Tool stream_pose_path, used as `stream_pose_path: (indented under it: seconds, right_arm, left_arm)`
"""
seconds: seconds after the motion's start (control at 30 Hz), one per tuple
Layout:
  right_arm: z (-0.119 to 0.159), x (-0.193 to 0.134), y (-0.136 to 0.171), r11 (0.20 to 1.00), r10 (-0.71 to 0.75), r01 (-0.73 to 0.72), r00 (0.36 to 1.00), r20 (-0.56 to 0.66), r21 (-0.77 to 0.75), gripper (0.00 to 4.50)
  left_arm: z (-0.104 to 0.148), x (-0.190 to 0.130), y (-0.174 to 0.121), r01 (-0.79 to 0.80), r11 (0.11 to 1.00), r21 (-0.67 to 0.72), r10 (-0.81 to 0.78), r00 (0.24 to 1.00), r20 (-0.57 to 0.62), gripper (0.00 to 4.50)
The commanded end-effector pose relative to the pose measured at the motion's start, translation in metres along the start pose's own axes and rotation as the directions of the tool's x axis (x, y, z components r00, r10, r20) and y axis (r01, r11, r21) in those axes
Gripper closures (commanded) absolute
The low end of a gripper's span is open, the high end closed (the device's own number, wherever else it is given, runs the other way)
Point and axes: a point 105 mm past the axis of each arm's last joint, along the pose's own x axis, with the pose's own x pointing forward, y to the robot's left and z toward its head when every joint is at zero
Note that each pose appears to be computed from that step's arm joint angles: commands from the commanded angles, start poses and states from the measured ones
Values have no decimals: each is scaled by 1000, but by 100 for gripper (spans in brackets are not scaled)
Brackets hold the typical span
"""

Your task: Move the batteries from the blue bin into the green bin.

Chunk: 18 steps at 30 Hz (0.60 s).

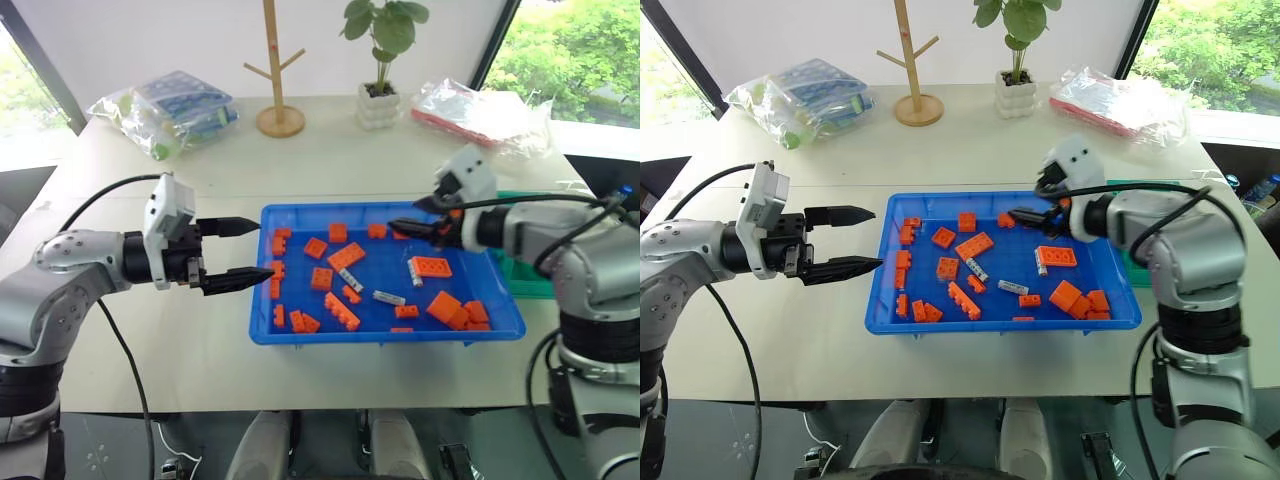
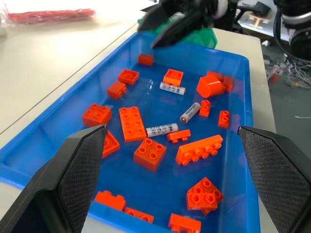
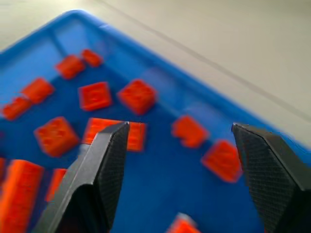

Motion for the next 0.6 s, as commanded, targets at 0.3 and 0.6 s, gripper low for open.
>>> stream_pose_path:
  seconds: [0.3,0.6]
  right_arm:
    - [-38,41,42,992,99,-87,986,-138,91,107]
    - [-53,54,54,990,119,-104,978,-172,96,107]
  left_arm:
    - [10,-3,0,-8,999,49,7,1000,11,0]
    - [12,-6,1,-20,998,57,19,1000,12,0]
